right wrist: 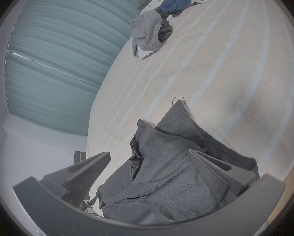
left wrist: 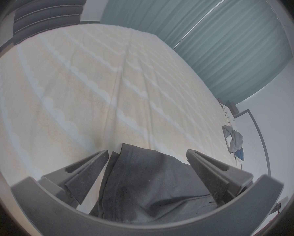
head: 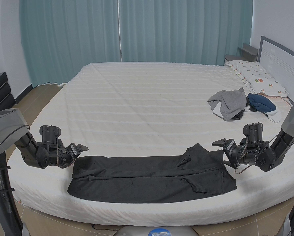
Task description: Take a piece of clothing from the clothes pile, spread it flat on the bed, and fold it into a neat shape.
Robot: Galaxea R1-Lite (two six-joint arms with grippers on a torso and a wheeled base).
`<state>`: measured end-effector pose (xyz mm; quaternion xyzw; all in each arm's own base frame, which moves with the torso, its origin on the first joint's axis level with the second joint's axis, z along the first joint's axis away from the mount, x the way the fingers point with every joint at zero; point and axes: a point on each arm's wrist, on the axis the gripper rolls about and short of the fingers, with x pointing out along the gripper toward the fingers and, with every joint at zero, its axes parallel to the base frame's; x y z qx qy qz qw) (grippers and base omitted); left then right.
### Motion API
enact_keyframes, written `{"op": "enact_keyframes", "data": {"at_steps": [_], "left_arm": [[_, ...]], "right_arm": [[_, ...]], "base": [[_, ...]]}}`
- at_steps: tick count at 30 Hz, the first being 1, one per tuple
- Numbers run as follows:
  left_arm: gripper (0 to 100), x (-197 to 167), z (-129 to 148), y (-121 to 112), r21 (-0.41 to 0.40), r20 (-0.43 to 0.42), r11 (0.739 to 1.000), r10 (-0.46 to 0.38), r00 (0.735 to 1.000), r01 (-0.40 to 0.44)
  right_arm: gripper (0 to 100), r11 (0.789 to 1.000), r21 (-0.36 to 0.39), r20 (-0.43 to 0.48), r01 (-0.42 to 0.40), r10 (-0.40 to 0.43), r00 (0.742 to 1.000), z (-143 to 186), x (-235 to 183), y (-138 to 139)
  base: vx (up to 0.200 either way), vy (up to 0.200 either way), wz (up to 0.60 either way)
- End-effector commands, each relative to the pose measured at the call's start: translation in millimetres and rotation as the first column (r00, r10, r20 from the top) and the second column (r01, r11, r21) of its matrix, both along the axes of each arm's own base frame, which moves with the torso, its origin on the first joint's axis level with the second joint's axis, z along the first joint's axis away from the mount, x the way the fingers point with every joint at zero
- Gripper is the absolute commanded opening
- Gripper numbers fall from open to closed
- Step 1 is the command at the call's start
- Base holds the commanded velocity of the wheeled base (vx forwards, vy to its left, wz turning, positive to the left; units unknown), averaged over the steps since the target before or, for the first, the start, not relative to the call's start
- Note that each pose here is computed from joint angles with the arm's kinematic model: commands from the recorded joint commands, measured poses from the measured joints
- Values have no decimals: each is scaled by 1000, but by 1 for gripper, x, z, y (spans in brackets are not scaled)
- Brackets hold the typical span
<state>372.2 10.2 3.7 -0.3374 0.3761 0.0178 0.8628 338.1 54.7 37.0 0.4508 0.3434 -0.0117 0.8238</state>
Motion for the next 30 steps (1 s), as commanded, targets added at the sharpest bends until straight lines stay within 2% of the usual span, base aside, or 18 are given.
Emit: {"op": "enact_keyframes", "data": {"at_steps": [1,4,5,11,21,23,30], "left_arm": [[100,5,-14,1,-7,-29,1000,3,1000,-3],[100,9,-13,1,-7,-19,1000,4,1000,-4],[0,10,-14,1,-8,-18,1000,5,1000,-5],[0,12,-14,4,-16,-16,999,29,999,-29],[0,18,-4,18,-31,15,988,150,989,-149],[0,20,-2,22,-55,19,982,184,983,-182],[0,22,-3,27,-62,21,978,203,979,-201]], "right_arm": [[100,1000,1,2,2,-2,1000,0,1,-1],[100,1000,1,2,1,-1,1000,0,1,0],[100,1000,1,2,2,-2,1000,-1,1,0],[100,1000,1,-1,19,-19,1000,-2,3,-6],[100,999,7,-8,34,-34,999,-7,7,-14],[100,999,4,-13,49,-49,999,-12,13,-19],[100,998,-16,-26,67,-67,997,-28,29,-30]], "base": [[0,0,0],[0,0,0],[0,0,0],[0,0,0],[0,0,0],[0,0,0],[0,0,0]]}}
